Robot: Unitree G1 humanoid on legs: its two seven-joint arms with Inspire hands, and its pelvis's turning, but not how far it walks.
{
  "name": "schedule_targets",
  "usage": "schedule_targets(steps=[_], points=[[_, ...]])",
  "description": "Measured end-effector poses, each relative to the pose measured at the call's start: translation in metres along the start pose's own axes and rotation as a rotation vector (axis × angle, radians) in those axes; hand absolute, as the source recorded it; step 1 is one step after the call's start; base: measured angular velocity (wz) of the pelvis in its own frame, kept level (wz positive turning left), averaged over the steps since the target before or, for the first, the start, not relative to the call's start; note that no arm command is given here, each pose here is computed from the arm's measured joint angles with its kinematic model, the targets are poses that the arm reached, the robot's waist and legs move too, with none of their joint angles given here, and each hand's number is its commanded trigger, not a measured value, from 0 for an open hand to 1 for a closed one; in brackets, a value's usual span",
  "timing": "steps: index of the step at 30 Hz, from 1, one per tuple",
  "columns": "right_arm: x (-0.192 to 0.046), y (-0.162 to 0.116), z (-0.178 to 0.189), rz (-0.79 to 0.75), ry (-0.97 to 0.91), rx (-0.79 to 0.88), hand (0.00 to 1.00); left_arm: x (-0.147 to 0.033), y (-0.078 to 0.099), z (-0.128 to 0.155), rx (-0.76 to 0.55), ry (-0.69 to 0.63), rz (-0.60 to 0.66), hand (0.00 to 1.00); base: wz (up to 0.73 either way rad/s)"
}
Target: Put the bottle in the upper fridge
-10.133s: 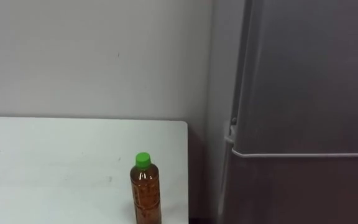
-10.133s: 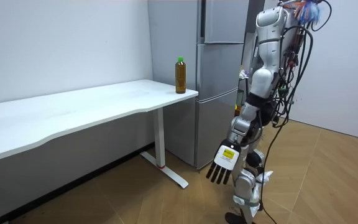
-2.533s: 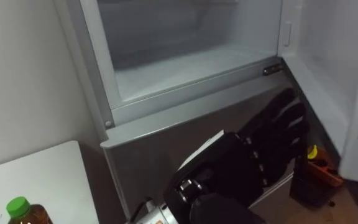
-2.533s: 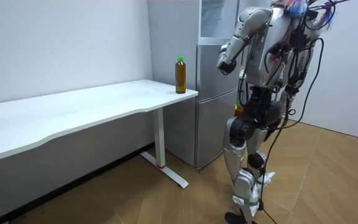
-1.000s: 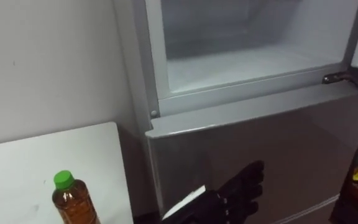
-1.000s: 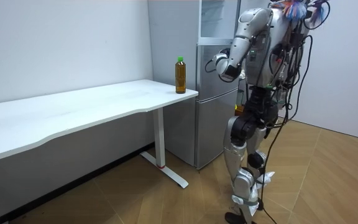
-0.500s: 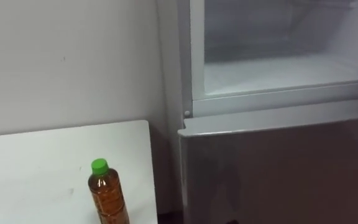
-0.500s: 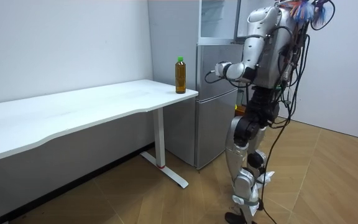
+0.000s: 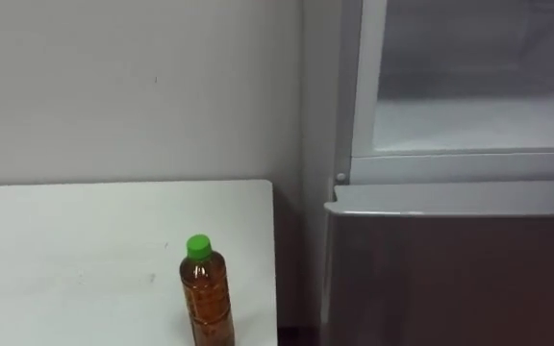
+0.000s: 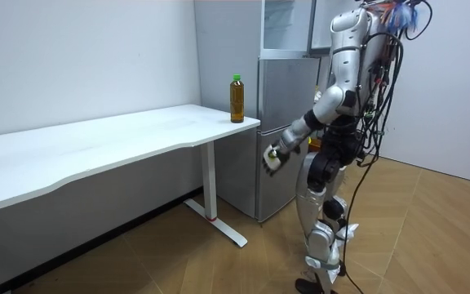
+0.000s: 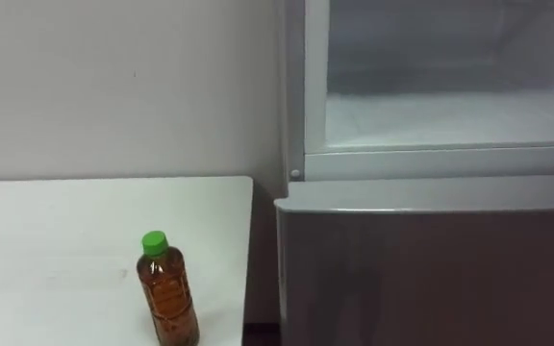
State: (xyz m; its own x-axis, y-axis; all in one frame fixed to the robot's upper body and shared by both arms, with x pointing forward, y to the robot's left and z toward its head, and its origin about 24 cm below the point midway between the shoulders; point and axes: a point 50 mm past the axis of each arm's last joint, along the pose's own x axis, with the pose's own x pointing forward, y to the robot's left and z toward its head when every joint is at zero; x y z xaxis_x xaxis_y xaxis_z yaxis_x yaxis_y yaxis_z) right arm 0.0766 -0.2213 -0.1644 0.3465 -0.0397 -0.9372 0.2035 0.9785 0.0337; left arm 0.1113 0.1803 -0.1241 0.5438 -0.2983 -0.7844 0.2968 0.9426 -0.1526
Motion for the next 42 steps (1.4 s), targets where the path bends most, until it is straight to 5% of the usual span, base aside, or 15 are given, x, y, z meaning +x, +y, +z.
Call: schedule_targets(steps=[5, 13, 25, 42], points=[[-0.001, 0.001, -0.004, -0.003, -0.015, 0.01, 0.0, -0.004, 0.009, -0.039, -0.06, 0.106, 0.129, 0.0, 0.04], [-0.003, -0.003, -0.014, -0.014, -0.002, 0.017, 0.0, -0.014, 0.015, -0.071, -0.301, 0.143, 0.296, 0.0, 0.0], [-0.006, -0.007, -0.026, -0.031, 0.021, 0.003, 0.0, -0.031, 0.022, -0.102, -0.473, 0.229, 0.498, 0.0, -0.01], [-0.012, 0.026, 0.041, 0.147, -0.294, -0.138, 0.0, -0.039, 0.025, -0.111, -0.43, 0.289, 0.596, 0.0, 0.01]])
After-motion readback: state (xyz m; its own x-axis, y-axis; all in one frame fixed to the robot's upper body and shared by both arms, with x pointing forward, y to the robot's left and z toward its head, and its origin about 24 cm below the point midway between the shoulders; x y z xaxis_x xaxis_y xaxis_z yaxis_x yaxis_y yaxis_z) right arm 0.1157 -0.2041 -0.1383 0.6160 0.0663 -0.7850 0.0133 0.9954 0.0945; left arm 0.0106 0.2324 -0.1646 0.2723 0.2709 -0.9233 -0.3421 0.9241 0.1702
